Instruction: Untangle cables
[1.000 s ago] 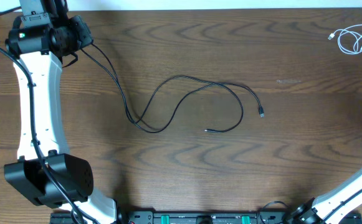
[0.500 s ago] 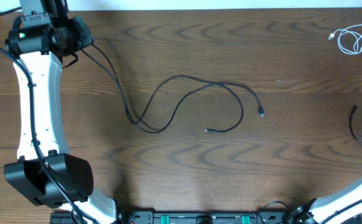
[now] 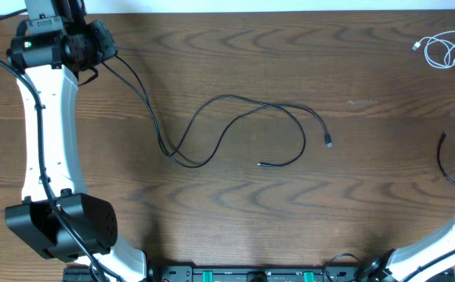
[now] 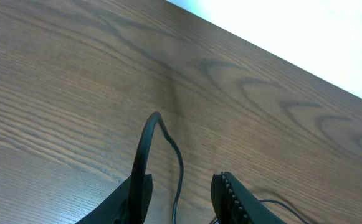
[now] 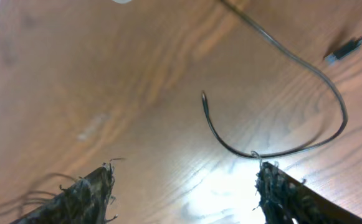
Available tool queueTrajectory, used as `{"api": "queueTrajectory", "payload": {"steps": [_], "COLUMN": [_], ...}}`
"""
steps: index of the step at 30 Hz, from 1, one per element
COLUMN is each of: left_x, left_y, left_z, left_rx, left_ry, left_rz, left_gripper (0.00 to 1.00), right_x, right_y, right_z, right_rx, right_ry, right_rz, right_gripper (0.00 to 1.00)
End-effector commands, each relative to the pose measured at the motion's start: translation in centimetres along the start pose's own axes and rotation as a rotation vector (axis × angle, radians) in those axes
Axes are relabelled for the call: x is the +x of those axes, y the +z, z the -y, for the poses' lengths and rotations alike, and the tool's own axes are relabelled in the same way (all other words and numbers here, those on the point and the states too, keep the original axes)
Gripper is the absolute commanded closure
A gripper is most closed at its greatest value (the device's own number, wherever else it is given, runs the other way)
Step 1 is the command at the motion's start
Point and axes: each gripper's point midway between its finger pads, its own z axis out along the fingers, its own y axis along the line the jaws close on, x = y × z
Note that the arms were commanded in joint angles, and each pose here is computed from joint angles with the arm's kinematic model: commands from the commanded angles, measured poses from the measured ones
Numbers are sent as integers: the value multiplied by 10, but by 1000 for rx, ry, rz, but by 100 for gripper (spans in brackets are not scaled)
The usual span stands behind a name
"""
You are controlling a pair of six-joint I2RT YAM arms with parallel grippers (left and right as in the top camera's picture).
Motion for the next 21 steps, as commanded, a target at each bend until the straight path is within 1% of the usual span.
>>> {"api": "queueTrajectory", "payload": {"steps": [1, 4, 5, 9, 11, 13, 21], "left_x": [3, 3, 3, 3, 3, 3, 3], "left_y": [3, 3, 3, 3, 3, 3, 3], "left_z": [2, 2, 2, 2, 2, 2, 2], "left_rx": [11, 11, 11, 11, 11, 11, 10], "left_ry": [6, 6, 6, 6, 6, 6, 6], "left_rz": [-12, -12, -12, -13, -13, -13, -12], "left_gripper": [63, 63, 63, 63, 63, 63, 62], "right_x": [17, 32, 42, 66, 74, 78, 90], "right_y": [45, 73, 93, 132, 149, 161, 189], "right_z": [22, 30, 33, 41, 44, 44, 43], "right_rx": [152, 202, 214, 221, 218, 203, 217], "right_ry": [-22, -8, 0, 24, 25, 23, -9], "right_rz": [-108, -156, -186, -231, -233, -228, -209], "right_gripper": [26, 27, 29, 36, 36, 37, 49]}}
